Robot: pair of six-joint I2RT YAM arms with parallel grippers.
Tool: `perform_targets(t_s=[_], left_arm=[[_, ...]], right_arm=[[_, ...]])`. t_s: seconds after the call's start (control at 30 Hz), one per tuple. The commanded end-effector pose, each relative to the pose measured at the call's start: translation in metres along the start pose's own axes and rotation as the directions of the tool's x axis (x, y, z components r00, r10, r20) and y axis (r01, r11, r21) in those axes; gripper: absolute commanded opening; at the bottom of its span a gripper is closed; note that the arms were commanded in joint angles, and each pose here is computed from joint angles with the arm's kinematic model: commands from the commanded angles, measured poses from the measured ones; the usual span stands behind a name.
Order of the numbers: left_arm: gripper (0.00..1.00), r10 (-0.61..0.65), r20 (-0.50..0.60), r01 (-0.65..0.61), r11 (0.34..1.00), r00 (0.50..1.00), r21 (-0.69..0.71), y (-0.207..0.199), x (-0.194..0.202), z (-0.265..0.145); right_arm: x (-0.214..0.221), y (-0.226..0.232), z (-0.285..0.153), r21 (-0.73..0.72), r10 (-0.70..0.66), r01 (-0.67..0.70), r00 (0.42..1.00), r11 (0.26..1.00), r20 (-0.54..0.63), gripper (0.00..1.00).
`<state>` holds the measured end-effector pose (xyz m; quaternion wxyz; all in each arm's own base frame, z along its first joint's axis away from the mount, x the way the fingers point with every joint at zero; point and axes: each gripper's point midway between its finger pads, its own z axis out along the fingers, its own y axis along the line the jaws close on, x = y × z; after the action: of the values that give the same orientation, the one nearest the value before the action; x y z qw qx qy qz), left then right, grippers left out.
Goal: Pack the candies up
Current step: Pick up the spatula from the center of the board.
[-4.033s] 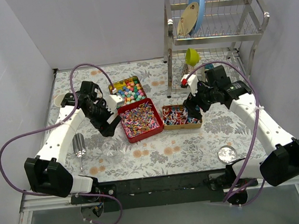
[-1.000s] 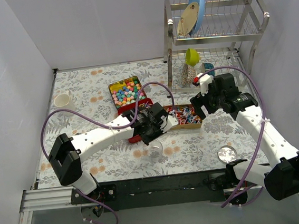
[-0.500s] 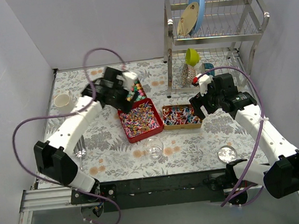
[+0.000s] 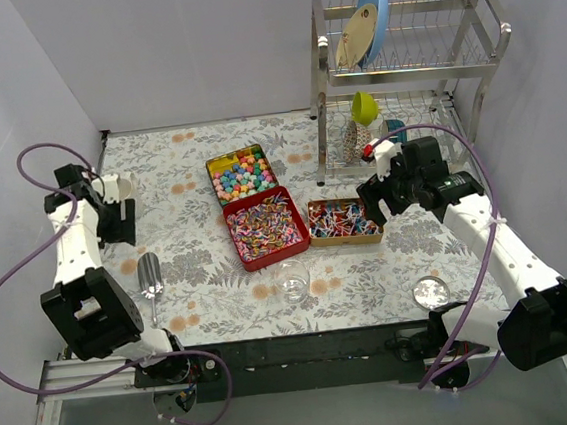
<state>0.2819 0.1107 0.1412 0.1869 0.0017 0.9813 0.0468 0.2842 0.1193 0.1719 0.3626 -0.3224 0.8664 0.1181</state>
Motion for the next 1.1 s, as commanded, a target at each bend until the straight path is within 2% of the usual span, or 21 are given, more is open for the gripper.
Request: perform_targets(t_s=[0.0,0.13,0.3,0.6,0.7,0.73,0.83,0.97,1.07], left_arm=[[0.7,0.047,-0.032,-0.046,0.998,0.998,0.045,0.016,0.019,0.008],[0.68,0.078,-0.047,-0.07,0.985,0.996,0.156,0.008,0.035,0.022],[0.61,0.058,-0.102,-0.026,0.955,0.993,0.295,-0.02,0.054,0.04],[0.47,0.027,-0.158,0.025,0.948,0.987,0.316,-0.03,0.076,0.059],[0.38,0.033,-0.166,0.022,0.947,0.986,0.32,-0.031,0.079,0.063],[0.31,0.033,-0.171,0.024,0.947,0.985,0.321,-0.031,0.08,0.064],[0.16,0.023,-0.175,0.035,0.947,0.984,0.319,-0.031,0.081,0.067],[0.02,-0.003,-0.166,0.054,0.951,0.986,0.305,-0.032,0.08,0.069],[0.0,-0.03,-0.15,0.074,0.951,0.988,0.3,-0.032,0.076,0.066]], right_arm=[[-0.022,0.0,-0.003,-0.018,-0.005,0.006,0.998,1.0,0.066,0.94],[-0.014,0.005,0.0,-0.039,-0.001,0.003,0.999,0.999,0.049,0.94],[-0.009,0.006,-0.002,-0.042,-0.016,0.017,0.999,0.999,0.034,0.94],[-0.004,0.006,0.001,-0.043,-0.018,0.019,0.999,0.999,0.029,0.94],[-0.002,0.007,0.001,-0.043,-0.014,0.015,1.0,0.999,0.027,0.94],[-0.002,0.007,0.0,-0.043,-0.012,0.013,1.0,0.999,0.029,0.94],[-0.003,0.008,0.0,-0.046,-0.01,0.011,1.0,0.999,0.029,0.94],[-0.005,0.008,-0.001,-0.043,-0.009,0.01,0.999,0.999,0.031,0.94],[-0.008,0.007,-0.002,-0.045,-0.005,0.007,0.999,0.999,0.035,0.95]])
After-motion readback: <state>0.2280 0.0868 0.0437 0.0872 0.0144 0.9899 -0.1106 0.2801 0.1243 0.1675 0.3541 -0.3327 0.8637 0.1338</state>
